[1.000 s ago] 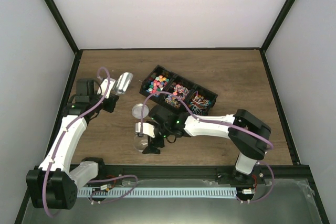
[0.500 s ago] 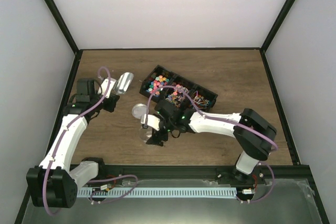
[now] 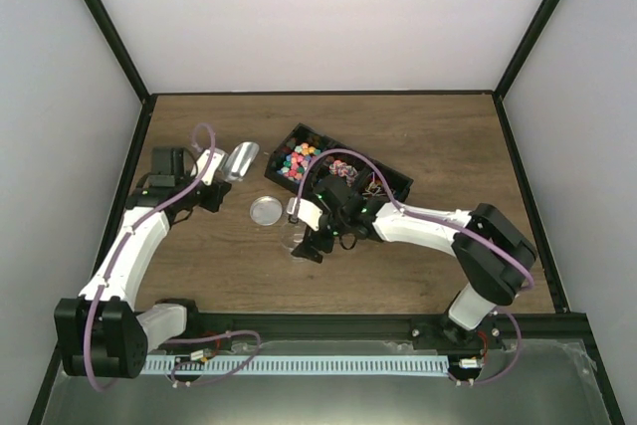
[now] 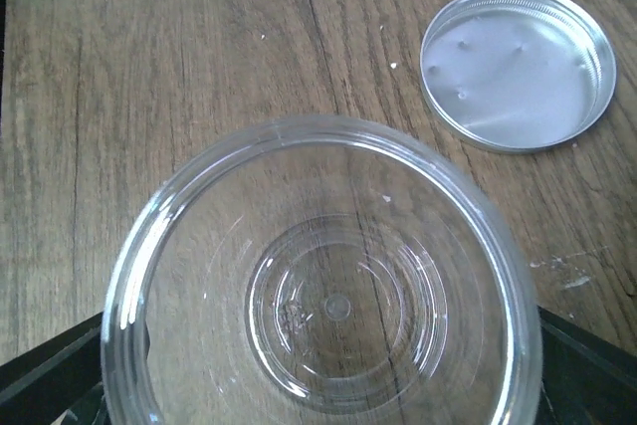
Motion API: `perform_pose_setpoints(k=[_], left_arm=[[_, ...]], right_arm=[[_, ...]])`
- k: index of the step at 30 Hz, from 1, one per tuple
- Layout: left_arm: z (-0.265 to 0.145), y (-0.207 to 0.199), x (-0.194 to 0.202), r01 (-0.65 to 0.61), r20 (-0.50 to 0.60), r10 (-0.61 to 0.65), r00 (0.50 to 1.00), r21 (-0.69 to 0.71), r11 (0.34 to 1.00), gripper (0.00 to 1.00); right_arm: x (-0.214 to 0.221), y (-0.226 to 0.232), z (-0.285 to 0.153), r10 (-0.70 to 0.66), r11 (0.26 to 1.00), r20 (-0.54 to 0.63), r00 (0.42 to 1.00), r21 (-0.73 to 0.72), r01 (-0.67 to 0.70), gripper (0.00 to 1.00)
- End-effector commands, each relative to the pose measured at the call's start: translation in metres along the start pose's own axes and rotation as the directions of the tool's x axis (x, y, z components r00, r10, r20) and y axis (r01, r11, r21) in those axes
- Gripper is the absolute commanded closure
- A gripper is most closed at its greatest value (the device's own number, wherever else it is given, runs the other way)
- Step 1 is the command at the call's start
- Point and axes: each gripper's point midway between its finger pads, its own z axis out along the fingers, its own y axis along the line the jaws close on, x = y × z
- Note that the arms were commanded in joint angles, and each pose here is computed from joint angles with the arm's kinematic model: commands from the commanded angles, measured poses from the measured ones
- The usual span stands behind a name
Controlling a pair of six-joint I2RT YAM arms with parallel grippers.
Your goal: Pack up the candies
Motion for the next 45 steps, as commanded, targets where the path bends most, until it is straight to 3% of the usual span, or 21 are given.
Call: perform_pose_setpoints(k=[1,12,17,23,29,34,37,40,45], left_arm=[[-0.004,-0.003,-0.016,-0.038,0.036,0.037,0.999,0.026,0.999,0.96],[-0.006,-0.004,-0.015,-0.035,-0.004,0.035,0.999,0.033,0.999,0.96],[-0.012,-0.007,-0.017,-0.024,-0.109,0.030,0.994,0.054,0.998,0.96],[-0.016,-0.017,-0.012,-0.068,-0.326,0.086,0.942,0.068,0.995,0.96],[-0.009,-0.015,-0.022,-0.157,-0.490,0.152,0.858,0.031,0.987,0.96],[0.012,-0.021,-0.030,-0.149,-0.563,0.162,0.811,0.070,0.986,0.96],[0.027,-0.019,-0.030,-0.162,-0.614,0.148,0.775,0.033,0.986,0.96],[0.036,-0.023,-0.038,-0.156,-0.617,0.146,0.773,0.038,0.987,0.96],[0.053,-0.030,-0.033,-0.180,-0.659,0.167,0.733,0.049,0.982,0.96]], right_arm=[[-0.025,0.005,-0.022,-0.032,0.999,0.080,0.996,-0.005,0.032,0.00],[-0.032,0.001,-0.051,-0.032,0.999,0.096,0.995,0.032,0.029,0.00],[-0.063,-0.013,-0.089,0.058,0.998,0.160,0.985,-0.010,-0.057,0.00],[-0.060,-0.082,-0.120,0.160,0.980,0.170,0.972,0.091,-0.177,0.00],[-0.023,-0.196,-0.130,0.351,0.902,0.151,0.924,0.210,-0.377,0.01],[0.003,-0.277,-0.131,0.407,0.858,0.131,0.904,0.285,-0.427,0.06],[0.008,-0.296,-0.123,0.368,0.878,0.105,0.924,0.289,-0.382,0.08],[0.011,-0.298,-0.113,0.329,0.901,0.095,0.940,0.266,-0.342,0.10],[0.019,-0.293,-0.096,0.334,0.917,0.077,0.939,0.204,-0.343,0.21]])
